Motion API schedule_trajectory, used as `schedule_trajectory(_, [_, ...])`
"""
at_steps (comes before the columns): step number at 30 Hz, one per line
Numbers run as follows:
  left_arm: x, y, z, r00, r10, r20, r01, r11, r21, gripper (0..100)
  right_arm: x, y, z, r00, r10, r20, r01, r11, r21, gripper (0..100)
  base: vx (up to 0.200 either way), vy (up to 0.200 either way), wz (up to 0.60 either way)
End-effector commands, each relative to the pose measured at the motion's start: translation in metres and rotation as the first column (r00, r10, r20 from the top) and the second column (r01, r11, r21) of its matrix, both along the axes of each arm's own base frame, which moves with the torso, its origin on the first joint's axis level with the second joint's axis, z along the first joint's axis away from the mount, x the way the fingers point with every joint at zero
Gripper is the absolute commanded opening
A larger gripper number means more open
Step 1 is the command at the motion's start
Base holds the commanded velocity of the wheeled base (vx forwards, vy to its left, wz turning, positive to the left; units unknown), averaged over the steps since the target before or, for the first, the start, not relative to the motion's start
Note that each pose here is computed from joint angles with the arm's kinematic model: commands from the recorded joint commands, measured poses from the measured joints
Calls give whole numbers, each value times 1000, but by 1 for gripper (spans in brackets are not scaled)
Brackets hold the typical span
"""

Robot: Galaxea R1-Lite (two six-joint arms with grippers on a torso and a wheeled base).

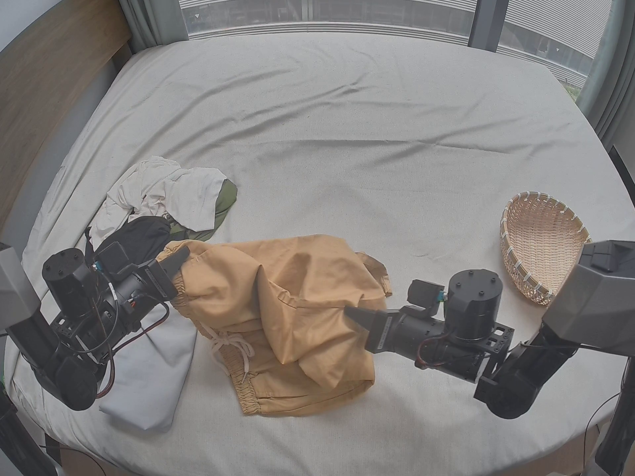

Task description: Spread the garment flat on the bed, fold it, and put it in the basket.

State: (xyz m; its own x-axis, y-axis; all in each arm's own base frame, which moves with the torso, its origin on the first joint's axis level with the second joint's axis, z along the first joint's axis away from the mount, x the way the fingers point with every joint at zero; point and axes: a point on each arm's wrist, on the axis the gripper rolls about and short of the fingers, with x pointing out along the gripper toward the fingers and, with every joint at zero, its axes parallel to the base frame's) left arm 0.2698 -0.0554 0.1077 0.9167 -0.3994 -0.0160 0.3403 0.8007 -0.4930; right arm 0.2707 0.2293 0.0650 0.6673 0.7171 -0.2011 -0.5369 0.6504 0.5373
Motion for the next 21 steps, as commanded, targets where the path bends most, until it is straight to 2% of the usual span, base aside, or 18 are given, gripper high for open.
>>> schedule_trajectory(1, [-2,0,-3,1000,0,-14,0,1000,4,0,9,27,-21,998,66,2,-66,998,-13,0,0,0,0])
schedule_trajectory(10, [-3,0,-5,1000,1,-23,-1,1000,4,0,8,35,-20,993,107,50,-109,994,32,0,0,0,0])
schedule_trajectory(11, [-3,0,-5,1000,1,-23,-1,1000,4,0,7,34,-19,993,109,55,-111,993,40,100,0,0,0])
schedule_trajectory(21, [-3,1,-6,1000,3,-28,-3,1000,5,0,-4,-5,-32,998,44,-37,-45,999,-28,100,0,0,0])
